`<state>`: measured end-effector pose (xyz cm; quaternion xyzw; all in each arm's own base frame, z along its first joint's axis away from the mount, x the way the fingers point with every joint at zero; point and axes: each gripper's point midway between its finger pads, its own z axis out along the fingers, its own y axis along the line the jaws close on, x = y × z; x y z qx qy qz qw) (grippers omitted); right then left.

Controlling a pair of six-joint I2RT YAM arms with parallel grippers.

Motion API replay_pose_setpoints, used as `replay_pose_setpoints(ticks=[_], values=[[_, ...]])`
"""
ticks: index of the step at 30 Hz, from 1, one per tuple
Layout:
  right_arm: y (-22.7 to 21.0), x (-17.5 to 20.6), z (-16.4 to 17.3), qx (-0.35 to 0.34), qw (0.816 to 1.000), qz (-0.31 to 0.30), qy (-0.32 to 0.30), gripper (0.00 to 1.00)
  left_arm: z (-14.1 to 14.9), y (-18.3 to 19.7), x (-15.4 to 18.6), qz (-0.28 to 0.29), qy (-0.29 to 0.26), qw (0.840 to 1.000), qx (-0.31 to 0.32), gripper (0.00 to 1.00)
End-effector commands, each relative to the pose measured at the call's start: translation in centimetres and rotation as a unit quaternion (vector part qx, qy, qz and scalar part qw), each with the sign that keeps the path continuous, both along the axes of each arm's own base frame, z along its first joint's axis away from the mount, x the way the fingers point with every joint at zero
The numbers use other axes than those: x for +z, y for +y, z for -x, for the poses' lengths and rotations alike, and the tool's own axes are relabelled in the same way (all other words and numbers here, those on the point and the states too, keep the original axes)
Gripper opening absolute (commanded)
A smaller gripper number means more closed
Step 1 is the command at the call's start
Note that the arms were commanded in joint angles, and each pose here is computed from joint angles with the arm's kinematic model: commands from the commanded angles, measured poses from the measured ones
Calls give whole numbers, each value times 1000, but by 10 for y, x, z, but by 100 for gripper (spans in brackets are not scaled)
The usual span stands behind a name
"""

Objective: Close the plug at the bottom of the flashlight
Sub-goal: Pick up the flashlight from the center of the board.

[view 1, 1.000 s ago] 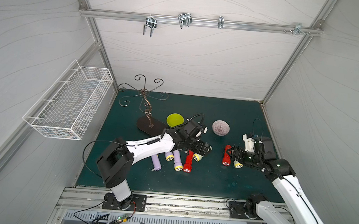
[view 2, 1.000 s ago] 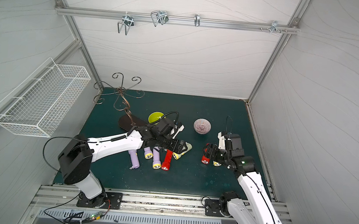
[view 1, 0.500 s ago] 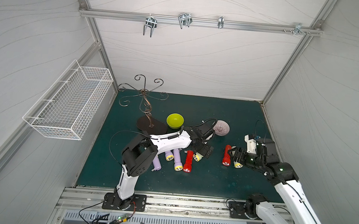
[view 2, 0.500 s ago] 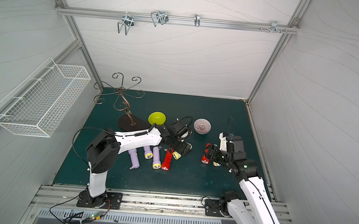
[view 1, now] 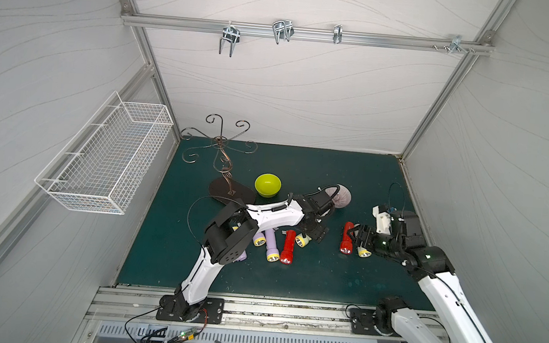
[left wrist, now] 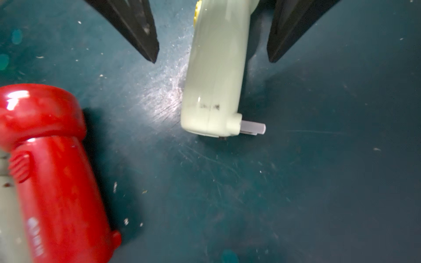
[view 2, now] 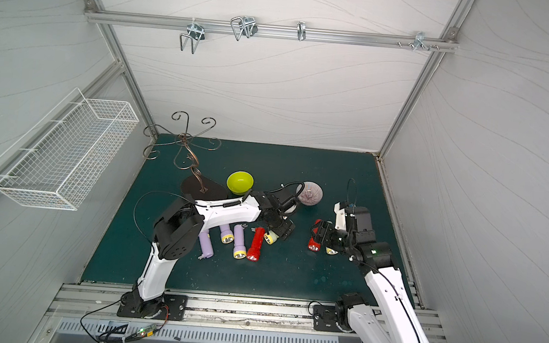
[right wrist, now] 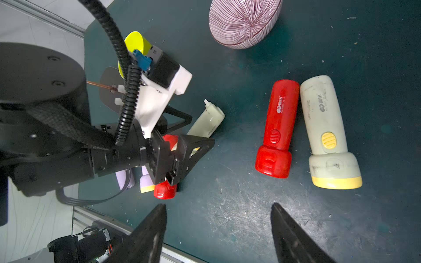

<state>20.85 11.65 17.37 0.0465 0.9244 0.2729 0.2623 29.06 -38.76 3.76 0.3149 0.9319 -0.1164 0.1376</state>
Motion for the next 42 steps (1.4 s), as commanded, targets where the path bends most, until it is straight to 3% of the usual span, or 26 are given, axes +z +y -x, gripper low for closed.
replay_pose_setpoints(ticks=[1,6,10,16,22,27,33,42], values=[[2,3,-4,6,1000,-5,-11,73,-3,-6,-2,-6,-5,1000,-9,76],[1,1,-4,3,1000,-4,-10,73,-5,-9,-9,-8,1,1000,-6,68],[-1,0,-5,-2,1000,-1,-10,73,-4,-13,-12,-4,8,1000,-9,55],[-2,-3,-6,-5,1000,-1,-7,73,-3,-16,-8,8,8,1000,-13,21],[-2,0,-4,-2,1000,-4,-9,73,-6,-24,40,77,-45,996,-27,1],[-1,7,-1,3,1000,-10,-22,75,-6,-25,107,165,-131,976,-49,0],[7,17,0,15,999,-35,-36,73,5,-15,180,264,-233,932,-80,0],[33,70,-5,70,983,-117,-121,66,37,3,224,324,-300,884,-155,0]])
